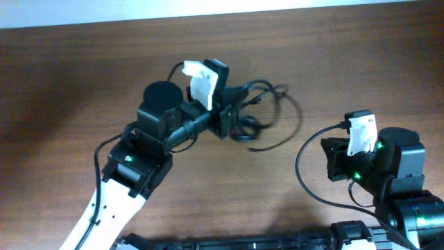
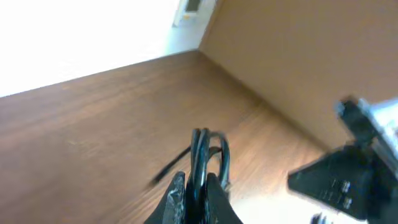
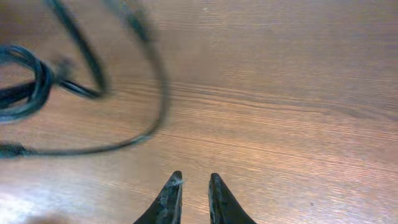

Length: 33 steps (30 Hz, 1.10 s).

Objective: Untangle cables
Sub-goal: 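Pull the cable loops apart, moving the grippers away from each other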

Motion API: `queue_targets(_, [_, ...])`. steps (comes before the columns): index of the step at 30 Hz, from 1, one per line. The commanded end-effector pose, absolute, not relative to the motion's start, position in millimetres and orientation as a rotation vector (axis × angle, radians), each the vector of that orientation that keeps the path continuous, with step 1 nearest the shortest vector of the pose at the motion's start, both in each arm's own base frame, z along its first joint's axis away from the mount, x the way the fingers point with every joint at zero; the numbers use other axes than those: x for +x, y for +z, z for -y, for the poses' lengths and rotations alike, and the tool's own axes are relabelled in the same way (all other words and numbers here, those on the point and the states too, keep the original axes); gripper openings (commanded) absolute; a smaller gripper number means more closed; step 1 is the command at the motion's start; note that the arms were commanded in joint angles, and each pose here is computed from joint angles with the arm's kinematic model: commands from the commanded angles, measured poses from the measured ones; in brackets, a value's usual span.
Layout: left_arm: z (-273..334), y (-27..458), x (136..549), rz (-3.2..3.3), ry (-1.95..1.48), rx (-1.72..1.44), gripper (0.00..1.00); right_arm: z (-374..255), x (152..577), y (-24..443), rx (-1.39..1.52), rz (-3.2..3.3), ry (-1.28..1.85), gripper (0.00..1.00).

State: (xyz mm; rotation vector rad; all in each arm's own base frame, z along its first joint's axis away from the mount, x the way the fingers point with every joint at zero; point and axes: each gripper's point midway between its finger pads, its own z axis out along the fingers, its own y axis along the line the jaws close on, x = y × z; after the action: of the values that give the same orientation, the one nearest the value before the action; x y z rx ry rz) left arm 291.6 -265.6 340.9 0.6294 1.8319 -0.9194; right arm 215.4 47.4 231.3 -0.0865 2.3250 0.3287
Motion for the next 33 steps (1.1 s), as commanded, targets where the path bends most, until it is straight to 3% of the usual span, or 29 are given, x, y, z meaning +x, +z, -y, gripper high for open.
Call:
queue_targets(1, [274,355,265,-1.645,-0.886,0.929,0.0,-37,217,231,-0.045,-2.325,0.267,0.16])
queue_targets(2, [275,357,266,-1.636,-0.888,0.928,0.0,-38,217,231,-0.048,-2.324,0.275,0.17])
queue_targets(4, [274,361,269,-1.651,-0.908,0.877,0.0,-49,216,234,-0.081,-2.311,0.348,0.42])
queue_targets(6, [270,365,278,-1.703,-0.933,0.75,0.0,-63,218,244,-0.131,-2.266,0.44,0.75])
queue_targets(10, [260,377,298,-1.759,-0.98,0.478,0.0,-99,214,269,-0.278,-2.147,0.689,0.99])
queue_targets(14, [265,383,292,-1.782,-1.122,0.401,0.0,-106,219,284,-0.295,-2.077,0.743,0.99])
queue_targets(16, [275,396,278,-1.722,-1.207,0.489,0.0,-86,234,277,-0.126,-2.121,0.644,0.99])
queue_targets(25, [293,399,257,-1.723,-1.308,0.538,0.0,-81,276,245,-0.05,-2.236,0.629,0.99])
queue_targets(28, [293,399,256,-1.721,-1.309,0.539,0.0,-51,288,210,0.136,-2.364,0.442,0.99])
queue_targets(33, [264,422,262,-1.634,-1.198,0.507,0.0,-9,272,180,0.285,-2.496,0.136,0.99])
